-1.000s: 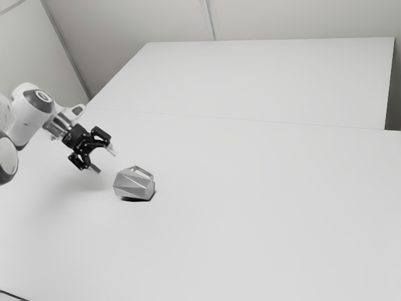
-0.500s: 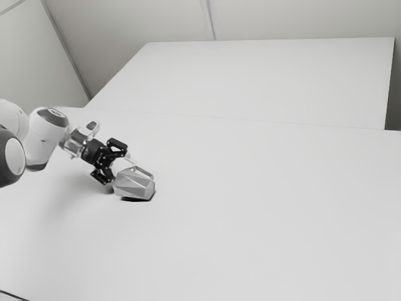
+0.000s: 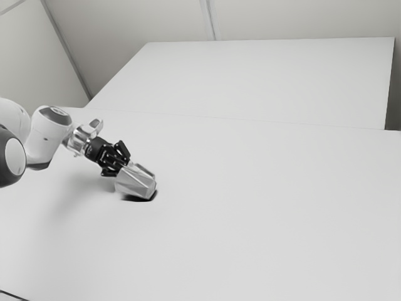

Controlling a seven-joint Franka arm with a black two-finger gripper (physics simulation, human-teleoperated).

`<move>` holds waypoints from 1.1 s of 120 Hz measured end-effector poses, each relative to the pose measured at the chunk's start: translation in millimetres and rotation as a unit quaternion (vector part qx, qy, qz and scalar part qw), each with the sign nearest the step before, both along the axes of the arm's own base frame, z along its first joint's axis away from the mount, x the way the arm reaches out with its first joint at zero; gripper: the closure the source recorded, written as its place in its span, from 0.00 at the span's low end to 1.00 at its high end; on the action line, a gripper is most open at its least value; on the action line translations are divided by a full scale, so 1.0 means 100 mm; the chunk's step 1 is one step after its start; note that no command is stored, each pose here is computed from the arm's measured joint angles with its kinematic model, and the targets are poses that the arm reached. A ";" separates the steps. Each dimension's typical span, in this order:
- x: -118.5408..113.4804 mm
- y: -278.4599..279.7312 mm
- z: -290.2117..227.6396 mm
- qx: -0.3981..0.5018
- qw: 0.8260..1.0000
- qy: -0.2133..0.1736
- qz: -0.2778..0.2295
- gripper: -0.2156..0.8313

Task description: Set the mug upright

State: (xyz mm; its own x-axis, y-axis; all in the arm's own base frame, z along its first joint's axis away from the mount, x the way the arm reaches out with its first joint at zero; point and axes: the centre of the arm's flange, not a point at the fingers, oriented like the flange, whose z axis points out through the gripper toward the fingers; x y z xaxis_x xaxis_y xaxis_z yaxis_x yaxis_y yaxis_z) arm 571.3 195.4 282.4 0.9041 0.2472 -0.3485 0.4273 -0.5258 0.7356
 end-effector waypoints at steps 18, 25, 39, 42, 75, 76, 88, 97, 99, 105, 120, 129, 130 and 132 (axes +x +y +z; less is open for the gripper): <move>0.12 -0.10 0.14 0.003 1.000 -0.006 -0.006 0.92; 0.14 -0.13 0.16 0.005 1.000 -0.004 -0.007 0.93; 0.16 -0.17 0.20 0.020 1.000 0.004 -0.018 0.94; 0.17 -0.18 0.20 0.023 1.000 0.005 -0.020 0.94; 0.21 -0.92 1.11 0.230 0.955 -0.045 -0.180 0.95; 0.19 -0.95 1.12 0.237 0.953 -0.045 -0.184 0.95; -0.01 -1.26 1.21 0.315 0.919 -0.058 -0.228 0.96; -0.19 -1.41 1.16 0.353 0.902 -0.067 -0.240 0.96; -0.20 -1.44 1.16 0.360 0.898 -0.070 -0.242 0.96; -0.22 -1.55 1.14 0.377 0.890 -0.082 -0.243 0.96; -0.21 -1.68 1.05 0.405 0.879 -0.108 -0.227 0.96; -0.17 -1.68 1.05 0.416 0.876 -0.122 -0.209 0.96; -0.17 -1.68 1.05 0.417 0.876 -0.124 -0.207 0.96; -0.16 -1.68 1.06 0.420 0.876 -0.126 -0.203 0.96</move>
